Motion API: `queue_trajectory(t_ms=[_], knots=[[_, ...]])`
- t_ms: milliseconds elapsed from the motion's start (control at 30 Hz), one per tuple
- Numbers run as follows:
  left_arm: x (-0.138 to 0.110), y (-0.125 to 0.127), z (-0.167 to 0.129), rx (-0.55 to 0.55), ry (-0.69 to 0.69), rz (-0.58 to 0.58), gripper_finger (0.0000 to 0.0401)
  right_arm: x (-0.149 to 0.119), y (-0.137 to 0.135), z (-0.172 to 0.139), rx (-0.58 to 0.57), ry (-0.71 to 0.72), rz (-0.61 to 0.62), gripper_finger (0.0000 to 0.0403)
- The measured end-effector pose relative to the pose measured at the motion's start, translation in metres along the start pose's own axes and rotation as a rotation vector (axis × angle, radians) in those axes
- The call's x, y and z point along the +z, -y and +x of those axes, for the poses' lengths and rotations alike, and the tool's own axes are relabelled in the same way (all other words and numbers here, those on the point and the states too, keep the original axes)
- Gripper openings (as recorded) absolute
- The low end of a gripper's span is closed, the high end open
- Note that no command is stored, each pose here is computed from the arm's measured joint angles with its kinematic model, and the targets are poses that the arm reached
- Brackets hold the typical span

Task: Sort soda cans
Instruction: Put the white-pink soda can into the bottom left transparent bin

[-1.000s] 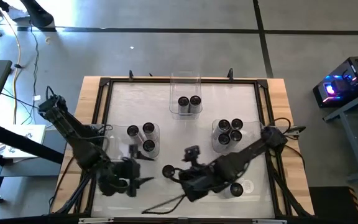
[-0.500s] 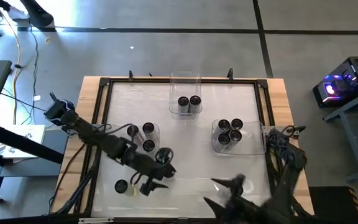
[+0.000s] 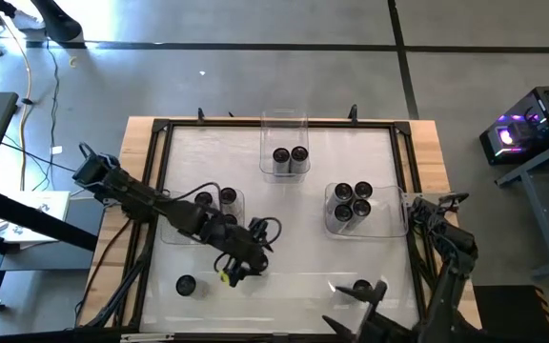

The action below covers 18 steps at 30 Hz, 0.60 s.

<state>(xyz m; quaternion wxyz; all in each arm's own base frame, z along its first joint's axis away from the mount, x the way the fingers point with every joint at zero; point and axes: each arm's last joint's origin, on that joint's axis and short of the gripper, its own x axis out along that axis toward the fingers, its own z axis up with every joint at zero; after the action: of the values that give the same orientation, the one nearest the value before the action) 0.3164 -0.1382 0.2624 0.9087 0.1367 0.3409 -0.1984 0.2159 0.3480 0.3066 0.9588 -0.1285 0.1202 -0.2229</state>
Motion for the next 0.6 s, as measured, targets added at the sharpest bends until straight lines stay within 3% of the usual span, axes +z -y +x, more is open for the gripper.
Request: queue_trajectory(t_ms=[267, 600], knots=[[-0.01, 0.001, 0.014, 0.004, -0.085, -0.013, 0.0321, -0.001, 0.003, 0.024, -0.028, -0.103, 0.003, 0.033], [-0.017, 0.003, 0.028, 0.006, -0.13, -0.047, 0.0314, -0.001, 0.003, 0.029, -0.037, -0.116, -0.013, 0.033]])
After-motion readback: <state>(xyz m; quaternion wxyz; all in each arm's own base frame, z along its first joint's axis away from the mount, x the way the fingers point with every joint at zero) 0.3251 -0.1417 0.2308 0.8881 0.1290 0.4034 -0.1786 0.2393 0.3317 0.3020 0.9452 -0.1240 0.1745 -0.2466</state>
